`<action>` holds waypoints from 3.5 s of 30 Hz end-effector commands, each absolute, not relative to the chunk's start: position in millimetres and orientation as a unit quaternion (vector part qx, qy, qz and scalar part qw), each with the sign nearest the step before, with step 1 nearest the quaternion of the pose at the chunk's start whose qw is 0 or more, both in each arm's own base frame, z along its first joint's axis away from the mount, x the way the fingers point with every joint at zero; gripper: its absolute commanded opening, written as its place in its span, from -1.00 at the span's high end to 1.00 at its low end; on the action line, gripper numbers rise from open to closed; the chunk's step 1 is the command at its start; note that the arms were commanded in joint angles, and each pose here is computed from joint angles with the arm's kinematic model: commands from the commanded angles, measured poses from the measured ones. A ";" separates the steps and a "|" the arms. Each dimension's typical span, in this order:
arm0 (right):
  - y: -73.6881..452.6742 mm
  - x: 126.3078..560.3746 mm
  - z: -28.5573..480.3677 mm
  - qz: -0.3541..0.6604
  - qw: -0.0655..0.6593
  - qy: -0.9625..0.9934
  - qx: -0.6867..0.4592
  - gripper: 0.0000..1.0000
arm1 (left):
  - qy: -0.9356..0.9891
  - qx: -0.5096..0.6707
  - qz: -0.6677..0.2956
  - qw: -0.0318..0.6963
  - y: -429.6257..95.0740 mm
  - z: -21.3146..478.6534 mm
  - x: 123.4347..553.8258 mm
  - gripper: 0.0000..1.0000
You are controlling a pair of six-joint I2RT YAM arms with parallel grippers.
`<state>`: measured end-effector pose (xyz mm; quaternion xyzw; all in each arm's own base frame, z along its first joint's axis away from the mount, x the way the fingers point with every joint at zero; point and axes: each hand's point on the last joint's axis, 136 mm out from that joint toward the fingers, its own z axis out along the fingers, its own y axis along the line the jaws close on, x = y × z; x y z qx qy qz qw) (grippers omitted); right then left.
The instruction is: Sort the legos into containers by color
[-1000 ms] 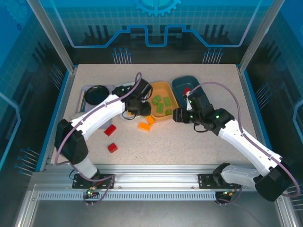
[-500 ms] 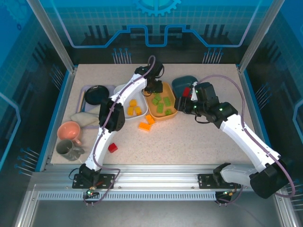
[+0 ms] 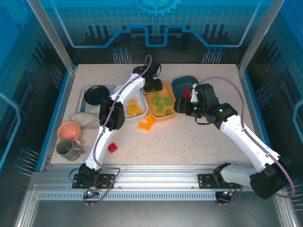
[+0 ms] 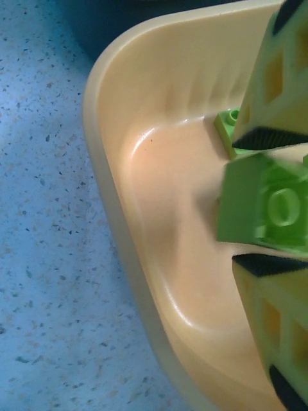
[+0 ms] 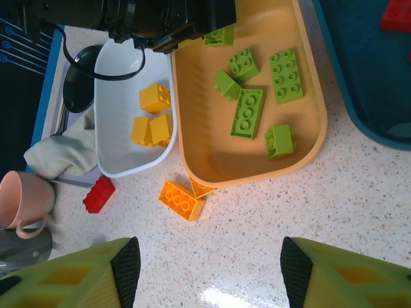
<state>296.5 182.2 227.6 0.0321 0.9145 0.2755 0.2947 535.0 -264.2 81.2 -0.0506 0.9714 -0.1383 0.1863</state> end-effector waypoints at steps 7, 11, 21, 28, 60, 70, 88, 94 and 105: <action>210.4 278.8 218.1 0.244 0.282 0.923 -0.094 -0.27 | 0.956 -0.080 -0.177 0.220 -262.7 145.9 535.4 -0.39; 256.6 255.5 198.6 0.223 0.261 0.915 -0.213 -0.28 | 0.944 -0.154 -0.159 0.244 -219.4 210.8 496.7 -0.40; 402.4 193.5 138.2 0.230 0.175 0.871 -0.397 -0.46 | 0.907 -0.358 -0.078 0.209 -67.5 213.5 256.1 -0.46; 476.2 163.4 81.3 0.208 0.107 0.882 -0.408 -0.43 | 0.877 -0.424 -0.057 0.218 -10.4 205.4 139.4 -0.46; 410.9 265.7 164.3 0.113 0.235 0.935 -0.242 0.47 | 0.895 -0.283 -0.240 0.246 -69.0 225.0 149.1 -0.43; 218.6 396.4 177.6 0.092 0.243 0.965 -0.019 0.45 | 0.892 -0.218 -0.303 0.255 -142.2 225.9 246.2 -0.42; 132.7 546.6 83.7 0.083 0.174 0.978 0.073 0.42 | 0.912 -0.212 -0.268 0.226 -193.4 201.2 309.7 -0.39; 129.7 558.7 69.0 0.104 0.164 0.978 0.071 0.35 | 0.932 -0.195 -0.239 0.190 -199.4 173.9 304.9 -0.37; 141.3 553.9 119.7 0.129 0.203 0.969 0.046 -0.29 | 0.955 -0.221 -0.160 0.120 -189.8 114.1 271.4 -0.40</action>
